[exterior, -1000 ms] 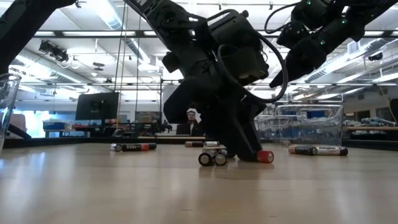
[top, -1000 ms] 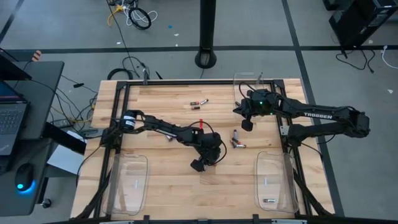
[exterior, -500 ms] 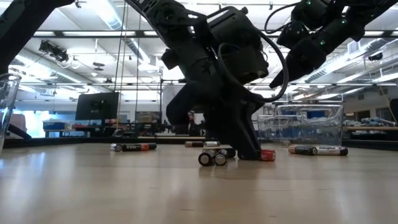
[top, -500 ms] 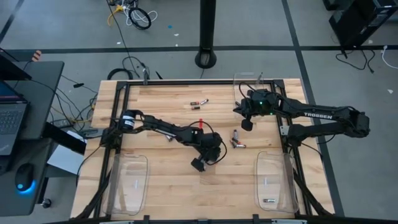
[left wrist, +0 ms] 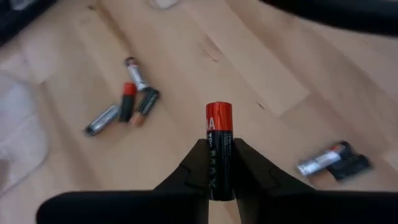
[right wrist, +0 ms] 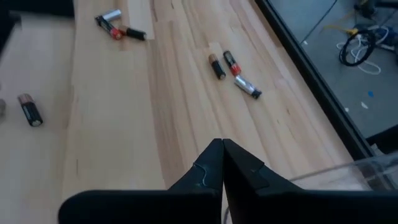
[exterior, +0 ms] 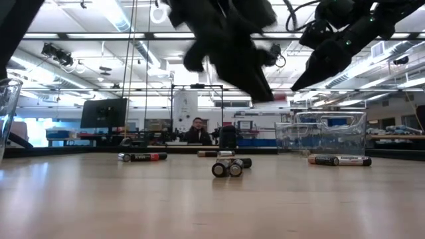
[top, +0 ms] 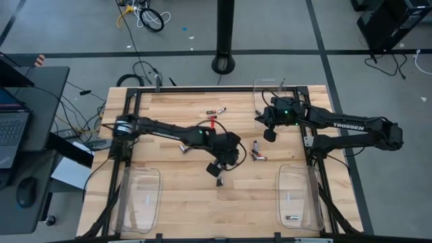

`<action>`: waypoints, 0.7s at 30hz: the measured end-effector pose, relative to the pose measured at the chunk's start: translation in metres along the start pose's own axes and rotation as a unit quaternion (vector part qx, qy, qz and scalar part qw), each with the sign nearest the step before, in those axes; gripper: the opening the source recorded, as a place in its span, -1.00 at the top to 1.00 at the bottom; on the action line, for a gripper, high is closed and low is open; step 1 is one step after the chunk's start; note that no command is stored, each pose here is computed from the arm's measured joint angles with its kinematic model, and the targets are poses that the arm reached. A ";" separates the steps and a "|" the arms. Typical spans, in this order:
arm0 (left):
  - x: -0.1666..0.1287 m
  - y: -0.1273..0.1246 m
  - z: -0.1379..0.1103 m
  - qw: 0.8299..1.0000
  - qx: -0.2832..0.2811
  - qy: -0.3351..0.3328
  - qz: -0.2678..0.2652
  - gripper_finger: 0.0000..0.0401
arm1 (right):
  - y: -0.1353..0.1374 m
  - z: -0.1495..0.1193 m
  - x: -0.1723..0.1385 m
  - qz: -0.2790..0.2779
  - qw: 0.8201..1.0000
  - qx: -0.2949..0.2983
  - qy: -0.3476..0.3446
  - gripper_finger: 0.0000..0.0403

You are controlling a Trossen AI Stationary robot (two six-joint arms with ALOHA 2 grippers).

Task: Sort batteries
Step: Put the orange battery into the bottom left transparent bin

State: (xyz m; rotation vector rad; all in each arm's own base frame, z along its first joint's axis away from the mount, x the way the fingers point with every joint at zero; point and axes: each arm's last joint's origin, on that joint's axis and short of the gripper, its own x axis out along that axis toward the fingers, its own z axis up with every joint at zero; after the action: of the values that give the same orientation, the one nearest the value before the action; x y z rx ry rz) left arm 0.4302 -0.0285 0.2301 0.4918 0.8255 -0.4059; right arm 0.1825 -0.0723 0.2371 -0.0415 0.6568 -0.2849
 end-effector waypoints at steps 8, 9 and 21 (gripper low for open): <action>-0.078 -0.018 0.001 0.997 -0.065 0.035 0.013 0.77 | 0.007 0.001 0.000 0.014 1.000 0.001 -0.003 0.90; -0.089 -0.024 0.000 0.997 -0.074 0.034 0.017 0.77 | 0.008 0.002 0.000 0.015 1.000 0.001 -0.006 0.90; -0.173 -0.101 -0.040 0.962 -0.258 0.065 0.059 0.77 | 0.021 0.016 0.003 0.039 0.997 -0.005 -0.067 0.91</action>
State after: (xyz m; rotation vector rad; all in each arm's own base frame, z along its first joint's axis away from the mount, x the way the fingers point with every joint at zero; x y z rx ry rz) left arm 0.2481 -0.0621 0.3150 0.0799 0.9839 -0.0381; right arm 0.2000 -0.0536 0.2449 -0.0439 0.5245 -0.2023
